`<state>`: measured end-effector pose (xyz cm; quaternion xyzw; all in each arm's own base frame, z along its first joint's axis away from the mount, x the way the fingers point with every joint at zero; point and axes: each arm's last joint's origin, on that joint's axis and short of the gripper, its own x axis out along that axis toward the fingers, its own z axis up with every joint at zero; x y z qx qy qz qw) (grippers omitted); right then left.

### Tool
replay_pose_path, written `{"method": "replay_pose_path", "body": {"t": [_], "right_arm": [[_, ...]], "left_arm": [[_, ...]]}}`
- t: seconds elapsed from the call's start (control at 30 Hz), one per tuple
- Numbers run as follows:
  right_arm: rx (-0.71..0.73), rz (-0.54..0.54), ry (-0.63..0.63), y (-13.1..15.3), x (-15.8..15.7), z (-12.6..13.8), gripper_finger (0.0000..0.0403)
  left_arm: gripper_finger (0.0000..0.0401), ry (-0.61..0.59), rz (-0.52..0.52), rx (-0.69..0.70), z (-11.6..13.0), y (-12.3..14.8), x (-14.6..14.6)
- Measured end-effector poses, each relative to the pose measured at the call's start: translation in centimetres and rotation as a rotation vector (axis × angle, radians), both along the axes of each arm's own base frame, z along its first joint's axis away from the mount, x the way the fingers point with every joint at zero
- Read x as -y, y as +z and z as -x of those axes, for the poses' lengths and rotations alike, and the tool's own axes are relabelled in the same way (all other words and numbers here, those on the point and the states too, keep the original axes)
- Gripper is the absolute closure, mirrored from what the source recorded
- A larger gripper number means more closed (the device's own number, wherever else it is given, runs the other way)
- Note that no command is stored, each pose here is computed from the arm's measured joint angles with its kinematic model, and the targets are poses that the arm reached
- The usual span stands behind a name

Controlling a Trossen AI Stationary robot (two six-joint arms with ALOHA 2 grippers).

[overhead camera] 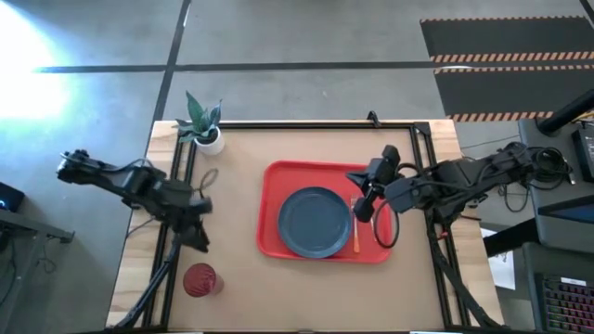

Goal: Pick and place plate/cup/fork/spoon on tray
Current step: Put the purple cup on the top left of the red tray

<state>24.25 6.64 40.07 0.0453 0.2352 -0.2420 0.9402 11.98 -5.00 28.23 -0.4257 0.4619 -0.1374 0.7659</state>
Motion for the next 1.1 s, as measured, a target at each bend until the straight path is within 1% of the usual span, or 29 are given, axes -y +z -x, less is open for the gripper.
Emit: {"method": "replay_pose_path", "body": {"t": [0.03,0.1,0.2,0.27,0.37,0.47,0.53,0.63,0.7,0.8,0.87,1.0,1.1], "right_arm": [[-0.002,0.001,0.000,-0.1,0.0,-0.1,0.0394],[-0.015,0.004,0.001,-0.3,0.0,-0.1,0.0394],[-0.027,0.015,0.007,-0.4,-0.1,-0.2,0.0394],[-0.039,0.021,0.009,-0.5,-0.1,-0.2,0.0394],[-0.046,0.021,0.012,-0.5,-0.1,-0.1,0.0394],[-0.048,0.016,0.019,-0.6,-0.1,-0.1,0.0394],[-0.052,0.009,0.030,-0.6,-0.1,-0.1,0.0394],[-0.063,0.010,0.034,-0.7,-0.1,-0.1,0.0394],[-0.073,0.013,0.033,-0.7,-0.1,0.0,0.0394],[-0.075,0.014,0.032,-0.8,-0.1,0.0,0.0394],[-0.073,0.017,0.027,-0.7,-0.1,0.0,0.0394],[-0.066,0.007,0.017,-0.7,-0.1,0.0,0.0394],[-0.058,0.003,0.004,-0.7,0.0,0.0,0.0394]], "left_arm": [[0.0217,-0.032,0.021,-0.047,-0.2,-0.3,0.2],[0.0214,-0.044,0.049,-0.156,-0.7,-1.1,0.5],[0.0214,-0.034,0.015,-0.269,-0.9,-2.1,0.5],[0.0214,-0.026,-0.029,-0.301,-0.9,-2.5,0.4],[0.0214,0.001,-0.111,-0.239,-1.2,-2.1,0.3],[0.0214,0.047,-0.199,-0.137,-1.3,-0.6,0.0],[0.0214,0.078,-0.240,-0.106,-1.1,0.6,-0.2],[0.0214,0.099,-0.287,-0.145,-0.5,2.4,-0.5],[0.0214,0.100,-0.337,-0.193,-0.2,3.4,-0.6],[0.0214,0.064,-0.434,-0.238,0.0,4.8,-0.6],[0.0214,0.022,-0.478,-0.244,-0.2,5.4,-0.4],[0.0214,-0.056,-0.505,-0.220,-1.2,6.2,0.4],[0.0214,-0.098,-0.502,-0.231,-1.7,6.2,1.2]]}}
